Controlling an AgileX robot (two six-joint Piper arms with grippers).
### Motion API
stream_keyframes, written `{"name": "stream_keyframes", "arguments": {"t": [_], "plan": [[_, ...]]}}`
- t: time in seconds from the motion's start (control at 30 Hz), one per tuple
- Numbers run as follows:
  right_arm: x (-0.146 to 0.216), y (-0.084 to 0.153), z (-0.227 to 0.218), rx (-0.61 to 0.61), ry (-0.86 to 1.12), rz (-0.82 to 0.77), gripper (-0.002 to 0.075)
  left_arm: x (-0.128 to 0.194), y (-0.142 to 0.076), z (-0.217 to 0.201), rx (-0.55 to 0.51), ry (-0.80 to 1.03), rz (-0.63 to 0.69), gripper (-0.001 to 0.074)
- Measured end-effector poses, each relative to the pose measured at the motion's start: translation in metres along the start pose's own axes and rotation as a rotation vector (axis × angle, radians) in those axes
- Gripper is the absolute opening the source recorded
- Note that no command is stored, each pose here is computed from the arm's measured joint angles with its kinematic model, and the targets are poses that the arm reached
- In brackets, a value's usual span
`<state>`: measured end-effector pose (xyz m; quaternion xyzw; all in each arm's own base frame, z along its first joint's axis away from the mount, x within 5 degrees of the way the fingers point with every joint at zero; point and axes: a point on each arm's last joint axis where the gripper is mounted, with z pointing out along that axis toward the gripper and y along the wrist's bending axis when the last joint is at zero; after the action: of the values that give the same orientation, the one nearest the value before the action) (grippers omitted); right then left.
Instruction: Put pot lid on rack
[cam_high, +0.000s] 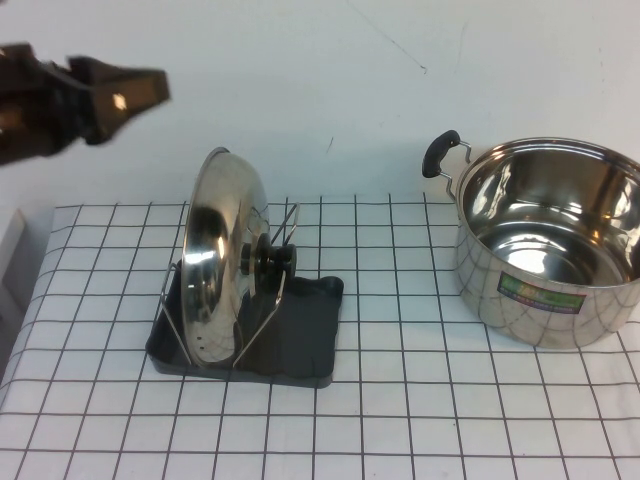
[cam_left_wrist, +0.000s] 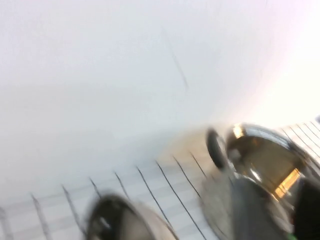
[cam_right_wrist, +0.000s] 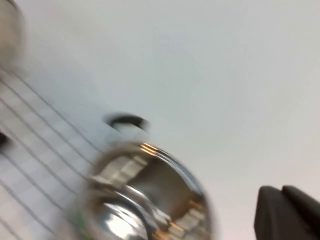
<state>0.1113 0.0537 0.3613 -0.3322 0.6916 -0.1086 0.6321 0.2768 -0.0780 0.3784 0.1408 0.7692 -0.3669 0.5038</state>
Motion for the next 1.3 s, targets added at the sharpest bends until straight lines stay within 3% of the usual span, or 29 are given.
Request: {"name": "stream_keyframes", "arguments": {"t": [0.07,0.17,0.3,0.47,0.6,0.73,0.9,1.07,1.3], "plan": [[-0.002,-0.016,-0.006,0.071,0.082,-0.084,0.0000,-0.011,-0.002,-0.015,-0.031,-0.054,0.051,0.0111],[0.001,-0.041,-0.019,0.181,0.275,-0.192,0.0000,-0.027,-0.002,-0.041,-0.144,-0.168,0.106,0.0034],[0.002,-0.069,-0.042,0.285,0.432,-0.219,0.0000,-0.043,0.004,-0.076,-0.307,-0.301,0.134,0.0007],[0.006,-0.077,-0.067,0.207,0.398,-0.086,-0.0001,-0.050,0.020,-0.108,-0.425,-0.367,0.096,0.0002],[0.014,-0.061,-0.075,0.000,0.379,0.016,-0.0001,-0.045,0.017,-0.109,-0.320,-0.346,-0.099,0.0000],[0.023,-0.033,-0.077,-0.239,0.380,0.035,-0.0001,-0.038,-0.002,-0.096,-0.171,-0.256,-0.114,0.0000],[0.035,0.003,-0.067,-0.435,0.333,0.057,-0.0001,-0.031,-0.042,-0.083,-0.016,-0.194,0.016,-0.0001],[0.056,0.034,-0.056,-0.518,0.287,0.071,-0.0001,-0.025,-0.079,-0.085,0.102,-0.180,0.181,-0.0001],[0.080,0.055,-0.053,-0.534,0.170,0.110,-0.0001,-0.013,-0.107,-0.113,0.098,-0.256,0.375,-0.0001]]}}
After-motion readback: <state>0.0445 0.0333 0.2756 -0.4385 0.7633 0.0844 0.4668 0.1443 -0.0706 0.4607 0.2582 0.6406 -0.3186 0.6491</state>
